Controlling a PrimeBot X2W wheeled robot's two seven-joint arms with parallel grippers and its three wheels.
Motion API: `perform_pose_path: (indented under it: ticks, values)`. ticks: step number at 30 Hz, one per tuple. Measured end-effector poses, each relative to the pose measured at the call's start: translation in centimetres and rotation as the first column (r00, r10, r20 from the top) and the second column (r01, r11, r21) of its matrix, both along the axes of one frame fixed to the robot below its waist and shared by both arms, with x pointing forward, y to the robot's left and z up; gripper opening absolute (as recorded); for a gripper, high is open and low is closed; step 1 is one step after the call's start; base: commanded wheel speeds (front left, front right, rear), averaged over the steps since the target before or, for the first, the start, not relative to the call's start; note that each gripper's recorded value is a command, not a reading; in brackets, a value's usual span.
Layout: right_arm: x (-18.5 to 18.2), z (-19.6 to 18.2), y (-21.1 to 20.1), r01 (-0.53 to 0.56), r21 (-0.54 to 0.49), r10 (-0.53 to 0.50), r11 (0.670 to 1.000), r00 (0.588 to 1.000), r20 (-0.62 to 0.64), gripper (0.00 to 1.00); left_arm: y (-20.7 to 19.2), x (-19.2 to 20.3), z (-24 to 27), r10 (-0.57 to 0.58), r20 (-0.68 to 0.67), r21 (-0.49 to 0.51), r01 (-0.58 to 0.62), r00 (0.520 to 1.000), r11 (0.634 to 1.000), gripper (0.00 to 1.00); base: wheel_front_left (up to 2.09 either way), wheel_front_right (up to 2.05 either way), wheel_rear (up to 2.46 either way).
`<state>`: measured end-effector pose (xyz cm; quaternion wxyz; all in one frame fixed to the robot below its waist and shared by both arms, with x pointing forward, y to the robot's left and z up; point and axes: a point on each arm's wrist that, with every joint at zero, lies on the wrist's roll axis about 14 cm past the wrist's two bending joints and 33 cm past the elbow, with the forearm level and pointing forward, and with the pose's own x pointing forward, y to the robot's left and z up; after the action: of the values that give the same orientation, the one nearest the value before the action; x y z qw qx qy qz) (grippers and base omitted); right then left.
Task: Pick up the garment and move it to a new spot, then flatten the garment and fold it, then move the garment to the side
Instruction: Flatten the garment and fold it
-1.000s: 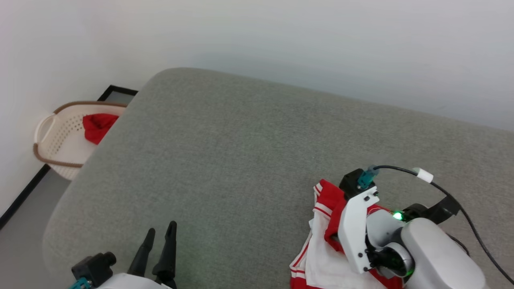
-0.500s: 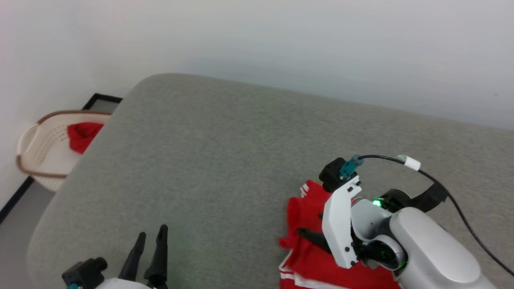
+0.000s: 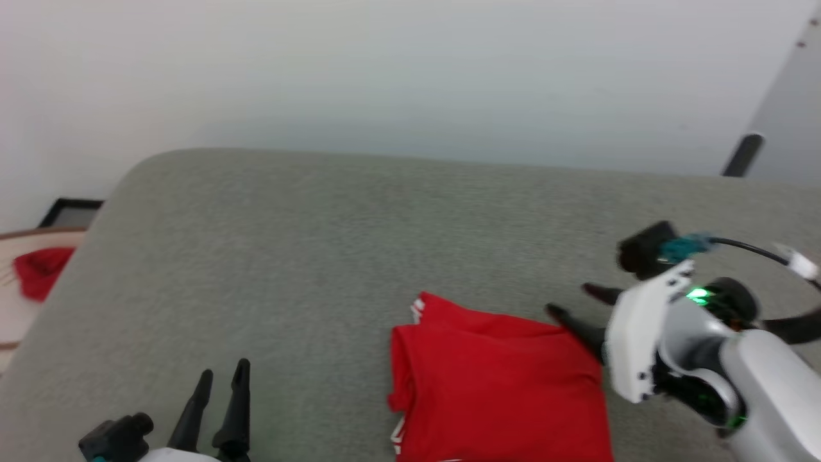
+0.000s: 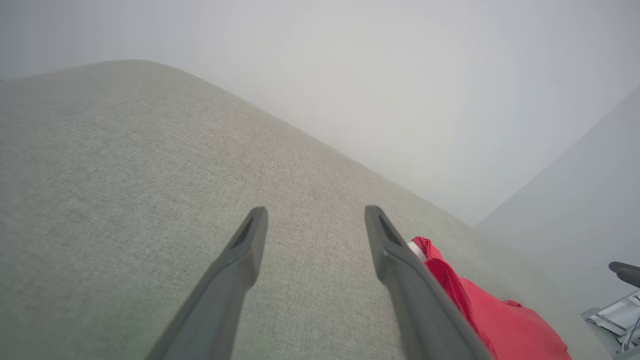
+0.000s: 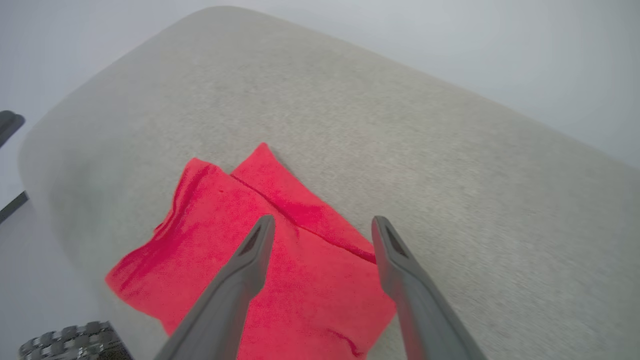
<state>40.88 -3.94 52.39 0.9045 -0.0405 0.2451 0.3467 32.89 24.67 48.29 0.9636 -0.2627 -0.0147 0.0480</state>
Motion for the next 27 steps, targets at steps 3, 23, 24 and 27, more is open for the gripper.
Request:
perform_pose_path:
  ticks: [3,23,24,27]
  values:
    - [0.7,0.5,-3.6,0.103,0.027,-0.105,0.994,0.992,0.071,1.0,-0.9,0.8,0.2,-0.036,0.003,0.019,0.036,0.999,0.999,1.0,0.0,0.0,0.0]
    - [-2.2,0.0,-19.4,0.5,0.228,-0.549,0.836,0.759,0.349,1.0,-4.9,3.3,1.8,-0.193,0.039,0.136,0.186,0.98,0.973,1.0,0.0,0.0,0.0]
    - [-2.4,-0.2,-19.6,0.509,0.236,-0.561,0.828,0.752,0.345,1.0,-4.9,3.2,1.9,-0.194,0.041,0.144,0.187,0.98,0.972,1.0,0.0,0.0,0.0]
    - [-2.9,-0.7,-19.9,0.522,0.245,-0.576,0.817,0.743,0.341,1.0,-4.7,3.2,2.3,-0.192,0.052,0.16,0.182,0.98,0.97,1.0,0.0,0.0,0.0]
